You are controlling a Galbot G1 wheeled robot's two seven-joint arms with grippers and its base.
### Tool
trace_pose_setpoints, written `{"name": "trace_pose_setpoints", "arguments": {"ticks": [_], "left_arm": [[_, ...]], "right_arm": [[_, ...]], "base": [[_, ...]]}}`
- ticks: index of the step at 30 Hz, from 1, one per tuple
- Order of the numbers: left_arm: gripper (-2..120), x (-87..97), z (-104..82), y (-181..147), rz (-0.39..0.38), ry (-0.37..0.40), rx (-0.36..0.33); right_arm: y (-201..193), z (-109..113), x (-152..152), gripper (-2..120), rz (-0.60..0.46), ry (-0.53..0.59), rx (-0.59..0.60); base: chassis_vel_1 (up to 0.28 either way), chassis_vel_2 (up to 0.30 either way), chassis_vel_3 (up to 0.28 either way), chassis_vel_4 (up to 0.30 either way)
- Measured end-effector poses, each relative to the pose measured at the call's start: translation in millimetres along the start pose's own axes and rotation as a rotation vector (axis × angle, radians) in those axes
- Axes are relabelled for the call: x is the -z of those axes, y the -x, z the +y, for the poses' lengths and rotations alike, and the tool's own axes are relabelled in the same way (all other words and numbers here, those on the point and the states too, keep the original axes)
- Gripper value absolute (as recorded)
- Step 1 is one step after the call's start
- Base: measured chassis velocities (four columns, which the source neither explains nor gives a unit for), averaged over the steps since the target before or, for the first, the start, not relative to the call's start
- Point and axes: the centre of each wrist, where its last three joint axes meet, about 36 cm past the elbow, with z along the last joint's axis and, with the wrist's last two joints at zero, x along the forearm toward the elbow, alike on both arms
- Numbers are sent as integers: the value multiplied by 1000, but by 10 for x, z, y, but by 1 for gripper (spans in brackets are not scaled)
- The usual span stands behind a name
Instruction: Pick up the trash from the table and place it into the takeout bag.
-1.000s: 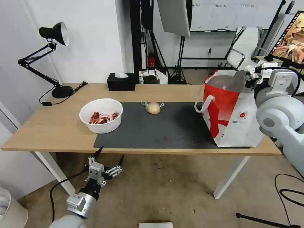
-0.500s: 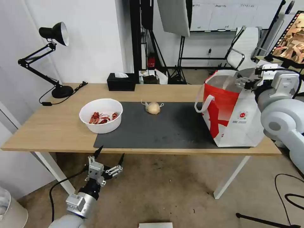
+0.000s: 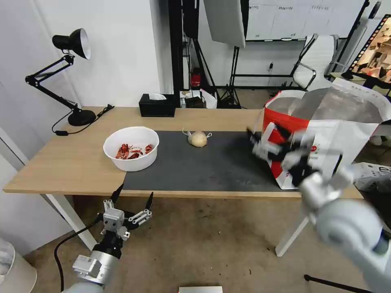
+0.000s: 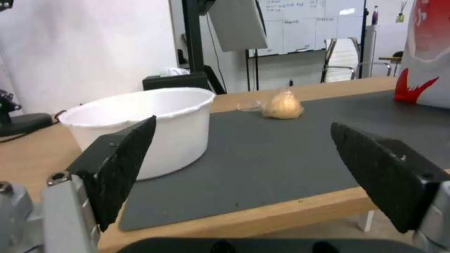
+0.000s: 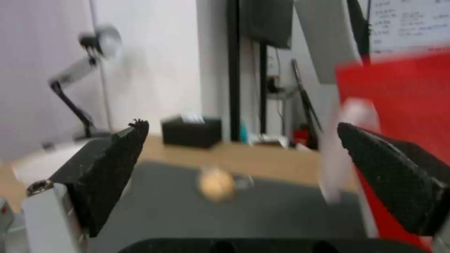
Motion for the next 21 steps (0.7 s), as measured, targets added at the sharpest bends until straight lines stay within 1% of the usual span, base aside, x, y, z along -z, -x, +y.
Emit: {"name": "trace_pose_setpoints", "arguments": {"ticks": [2, 3, 5, 7, 8, 9, 10, 12, 14, 21], "left_arm": [[100, -61, -18, -16, 15, 2, 6], [100, -61, -18, -16, 15, 2, 6], [100, -156, -22, -40, 57, 18, 22], [100, -176, -22, -45, 65, 19, 25], [100, -242, -25, -67, 91, 19, 30], [100, -264, -29, -81, 101, 17, 31], [100, -264, -29, -81, 101, 17, 31], [100, -300, -46, -107, 116, 10, 30], [100, -305, -51, -110, 117, 9, 30], [100, -305, -40, -104, 117, 11, 22]], "right_arm": [[-287, 24, -303, 100, 34, -60, -33], [-287, 24, -303, 100, 34, -60, -33], [-511, 82, -551, 100, 73, -92, -67], [-542, 94, -590, 100, 79, -95, -75], [-655, 154, -738, 100, 105, -107, -104], [-694, 179, -795, 100, 118, -109, -116], [-694, 179, -795, 100, 118, -109, -116], [-767, 257, -929, 100, 151, -93, -138], [-775, 284, -962, 100, 162, -83, -143], [-743, 312, -987, 100, 184, -72, -149]], "base": [[0, 0, 0, 0], [0, 0, 0, 0], [0, 0, 0, 0], [0, 0, 0, 0], [0, 0, 0, 0], [0, 0, 0, 0], [0, 0, 0, 0], [0, 0, 0, 0], [0, 0, 0, 0], [0, 0, 0, 0]]}}
